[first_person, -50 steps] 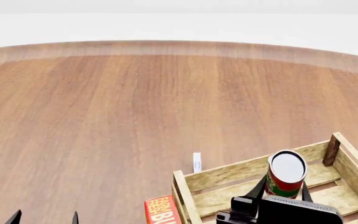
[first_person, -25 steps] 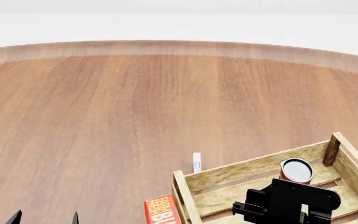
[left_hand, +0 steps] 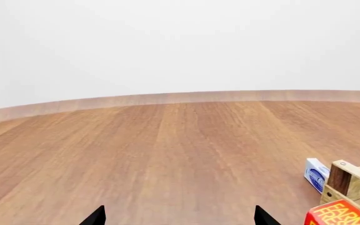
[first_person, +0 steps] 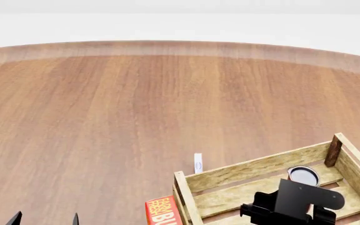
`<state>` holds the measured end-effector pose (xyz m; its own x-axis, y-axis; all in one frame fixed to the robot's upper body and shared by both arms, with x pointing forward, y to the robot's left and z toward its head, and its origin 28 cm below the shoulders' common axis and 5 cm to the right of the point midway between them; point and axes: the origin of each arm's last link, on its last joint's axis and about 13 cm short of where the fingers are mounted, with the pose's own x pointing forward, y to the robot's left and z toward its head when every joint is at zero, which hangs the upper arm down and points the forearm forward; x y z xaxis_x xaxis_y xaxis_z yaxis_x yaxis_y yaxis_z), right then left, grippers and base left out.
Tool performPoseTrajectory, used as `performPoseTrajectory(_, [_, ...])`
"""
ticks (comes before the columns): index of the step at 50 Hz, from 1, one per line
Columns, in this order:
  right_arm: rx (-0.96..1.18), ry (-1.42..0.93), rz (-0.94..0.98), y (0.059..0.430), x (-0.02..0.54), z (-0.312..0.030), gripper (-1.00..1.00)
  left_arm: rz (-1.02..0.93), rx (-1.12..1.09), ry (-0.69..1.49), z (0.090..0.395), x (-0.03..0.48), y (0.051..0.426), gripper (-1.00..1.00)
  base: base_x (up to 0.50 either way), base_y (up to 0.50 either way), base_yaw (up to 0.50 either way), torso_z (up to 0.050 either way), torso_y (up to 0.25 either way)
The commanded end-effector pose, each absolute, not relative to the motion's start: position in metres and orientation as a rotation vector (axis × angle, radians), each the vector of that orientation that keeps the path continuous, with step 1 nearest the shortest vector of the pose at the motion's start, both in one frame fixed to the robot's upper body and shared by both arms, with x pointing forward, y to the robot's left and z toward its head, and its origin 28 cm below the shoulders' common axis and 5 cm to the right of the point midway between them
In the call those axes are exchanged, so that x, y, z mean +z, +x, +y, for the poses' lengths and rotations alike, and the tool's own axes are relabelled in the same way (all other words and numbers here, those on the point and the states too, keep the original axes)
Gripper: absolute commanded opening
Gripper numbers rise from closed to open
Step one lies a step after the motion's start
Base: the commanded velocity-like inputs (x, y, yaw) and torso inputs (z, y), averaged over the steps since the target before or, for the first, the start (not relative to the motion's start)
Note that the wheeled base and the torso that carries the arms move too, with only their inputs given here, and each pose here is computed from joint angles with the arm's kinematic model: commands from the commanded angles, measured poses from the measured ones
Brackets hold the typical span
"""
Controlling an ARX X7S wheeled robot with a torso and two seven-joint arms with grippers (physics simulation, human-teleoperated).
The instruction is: Pick up the tomato sauce, and put it in the wooden tray.
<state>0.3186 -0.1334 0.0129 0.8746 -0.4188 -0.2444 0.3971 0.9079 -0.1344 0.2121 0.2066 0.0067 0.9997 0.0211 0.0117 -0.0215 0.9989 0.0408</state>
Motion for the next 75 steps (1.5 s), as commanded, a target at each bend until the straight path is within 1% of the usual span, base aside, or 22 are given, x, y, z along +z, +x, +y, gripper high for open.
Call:
performPoseTrajectory(1, [-0.426,-0.1,0.263,0.322,0.0128,-0.135,-1.0,-0.011,0.021,0.042,0.2059,0.0076,0.212,1.0,0.0,0.0,0.0,0.0,0.0])
performPoseTrajectory(18, [-0.408,-0.101,0.339,0.327,0.0071,-0.1351,-1.0,-0.012,0.02,0.043,0.2059,0.0079,0.212,1.0,0.0,0.0,0.0,0.0,0.001])
performPoseTrajectory(70, [-0.396,-0.062,0.396,0.328,0.0039,-0.1377,-1.0,-0.012,0.019,0.045,0.2061,0.0068,0.213,1.0,0.0,0.0,0.0,0.0,0.0])
performPoseTrajectory(71, [-0.399,-0.063,0.397,0.328,0.0039,-0.1377,1.0,-0.012,0.019,0.045,0.206,0.0068,0.213,1.0,0.0,0.0,0.0,0.0,0.0])
performPoseTrajectory(75, [-0.399,-0.062,0.402,0.3275,0.0038,-0.1377,1.0,-0.012,0.019,0.045,0.2055,0.0078,0.2125,1.0,0.0,0.0,0.0,0.0,0.0])
